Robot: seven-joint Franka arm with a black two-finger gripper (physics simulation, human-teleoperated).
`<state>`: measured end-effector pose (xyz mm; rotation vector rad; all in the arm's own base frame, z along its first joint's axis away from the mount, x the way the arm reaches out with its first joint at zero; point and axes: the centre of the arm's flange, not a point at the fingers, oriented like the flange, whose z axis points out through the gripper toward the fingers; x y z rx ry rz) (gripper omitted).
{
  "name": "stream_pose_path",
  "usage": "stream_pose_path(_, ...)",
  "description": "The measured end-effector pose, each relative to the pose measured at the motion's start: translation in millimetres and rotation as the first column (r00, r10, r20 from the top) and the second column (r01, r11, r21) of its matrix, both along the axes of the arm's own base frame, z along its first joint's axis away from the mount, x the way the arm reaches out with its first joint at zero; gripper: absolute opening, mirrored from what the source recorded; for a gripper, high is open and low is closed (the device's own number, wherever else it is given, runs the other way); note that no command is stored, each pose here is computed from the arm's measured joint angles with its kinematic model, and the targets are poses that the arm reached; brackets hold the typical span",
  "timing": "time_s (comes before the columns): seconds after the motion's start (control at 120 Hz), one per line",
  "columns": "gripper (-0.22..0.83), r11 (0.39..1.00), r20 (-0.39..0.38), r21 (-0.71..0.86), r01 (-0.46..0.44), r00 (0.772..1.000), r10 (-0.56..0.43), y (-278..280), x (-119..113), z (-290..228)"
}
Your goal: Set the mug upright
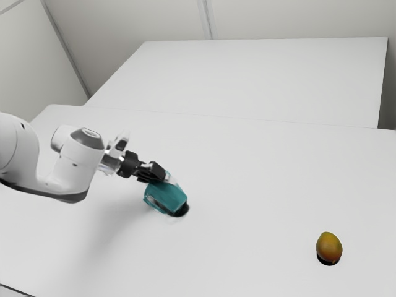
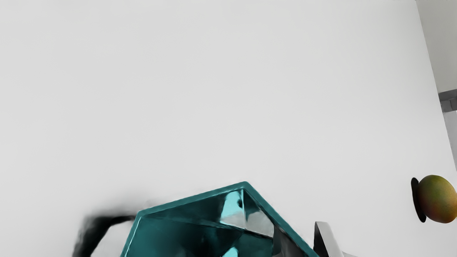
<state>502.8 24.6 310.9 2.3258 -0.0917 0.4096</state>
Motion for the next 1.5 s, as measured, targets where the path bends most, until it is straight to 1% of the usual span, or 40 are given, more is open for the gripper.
stream_pose_path(0.142, -0.17, 0.999, 0.053, 0.022, 0.035, 0.998, -0.036, -7.3, 16.9, 21.2)
stream_pose_path(0.275, -0.17, 0.993, 0.105, 0.078, 0.092, 0.989, -0.1, -17.2, 35.7, 45.5)
stream_pose_path(0.367, -0.17, 0.979, 0.134, 0.143, 0.142, 0.978, -0.162, -24.0, 54.1, 62.0)
stream_pose_path(0.442, -0.17, 0.952, 0.141, 0.232, 0.2, 0.961, -0.236, -29.6, 69.0, 76.5)
stream_pose_path(0.542, -0.17, 0.88, 0.111, 0.378, 0.286, 0.93, -0.35, -38.4, 85.3, 93.4)
stream_pose_path(0.608, -0.17, 0.822, 0.069, 0.461, 0.335, 0.91, -0.409, -43.9, 89.7, 96.5)
stream_pose_path(0.675, -0.17, 0.754, 0.022, 0.533, 0.384, 0.885, -0.466, -55.5, 91.6, 96.3)
stream_pose_path(0.817, -0.17, 0.623, -0.059, 0.646, 0.441, 0.843, -0.535, -72.5, 93.2, 95.9)
stream_pose_path(0.917, -0.17, 0.553, -0.104, 0.697, 0.456, 0.827, -0.552, -77.2, 92.7, 96.7)
stream_pose_path(1.0, -0.17, 0.521, -0.137, 0.718, 0.462, 0.827, -0.545, -75.2, 88.5, 93.6)
stream_pose_path(1.15, -0.17, 0.501, -0.18, 0.73, 0.466, 0.837, -0.516, -67.8, 79.0, 83.2)
stream_pose_path(1.275, -0.17, 0.497, -0.198, 0.735, 0.461, 0.847, -0.493, -65.0, 76.9, 74.2)
stream_pose_path(1.5, -0.17, 0.507, -0.195, 0.745, 0.435, 0.868, -0.457, -64.5, 78.2, 57.2)
